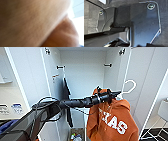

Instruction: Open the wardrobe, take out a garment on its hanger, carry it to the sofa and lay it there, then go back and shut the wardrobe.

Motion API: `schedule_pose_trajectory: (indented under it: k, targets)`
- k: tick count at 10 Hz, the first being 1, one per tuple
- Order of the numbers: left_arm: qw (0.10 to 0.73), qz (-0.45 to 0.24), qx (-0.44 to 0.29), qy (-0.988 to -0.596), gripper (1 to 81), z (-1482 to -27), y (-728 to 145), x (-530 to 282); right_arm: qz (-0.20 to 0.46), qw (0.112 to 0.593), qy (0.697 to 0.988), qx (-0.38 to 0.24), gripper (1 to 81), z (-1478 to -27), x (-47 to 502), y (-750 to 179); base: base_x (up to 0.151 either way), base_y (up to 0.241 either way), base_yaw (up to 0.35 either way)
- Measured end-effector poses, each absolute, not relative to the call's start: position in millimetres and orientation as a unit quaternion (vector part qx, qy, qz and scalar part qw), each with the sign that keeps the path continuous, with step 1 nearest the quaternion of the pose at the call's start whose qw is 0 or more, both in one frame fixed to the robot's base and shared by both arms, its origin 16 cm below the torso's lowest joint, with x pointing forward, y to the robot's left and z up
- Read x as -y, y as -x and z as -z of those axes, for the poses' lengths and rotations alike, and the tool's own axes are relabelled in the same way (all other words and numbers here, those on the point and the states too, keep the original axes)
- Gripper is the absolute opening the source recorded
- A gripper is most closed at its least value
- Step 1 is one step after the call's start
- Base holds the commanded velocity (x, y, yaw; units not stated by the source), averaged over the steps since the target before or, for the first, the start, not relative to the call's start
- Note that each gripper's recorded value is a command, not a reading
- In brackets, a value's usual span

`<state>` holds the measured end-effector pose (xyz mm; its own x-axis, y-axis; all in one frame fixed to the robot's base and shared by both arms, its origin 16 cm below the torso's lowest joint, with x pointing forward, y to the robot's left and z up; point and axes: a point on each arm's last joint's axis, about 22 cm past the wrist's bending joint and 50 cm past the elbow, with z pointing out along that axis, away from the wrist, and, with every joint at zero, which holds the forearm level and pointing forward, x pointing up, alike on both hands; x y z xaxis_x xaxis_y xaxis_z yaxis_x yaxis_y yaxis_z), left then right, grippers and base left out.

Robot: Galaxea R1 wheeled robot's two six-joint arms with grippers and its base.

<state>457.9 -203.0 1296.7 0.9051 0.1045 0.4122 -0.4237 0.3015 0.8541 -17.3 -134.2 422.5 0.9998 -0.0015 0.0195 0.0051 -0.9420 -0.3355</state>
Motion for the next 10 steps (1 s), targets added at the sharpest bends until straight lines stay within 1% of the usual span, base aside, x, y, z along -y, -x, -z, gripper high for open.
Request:
schedule_pose_trajectory:
  k: [10]
  targets:
    - [0.794,-0.167,0.154,-0.563,1.0,-1295.7,-447.8,204.4,0.01,0.171,0.985,0.002,81.1,-422.6,133.8,16.6,-0.13,0.0,0.0]
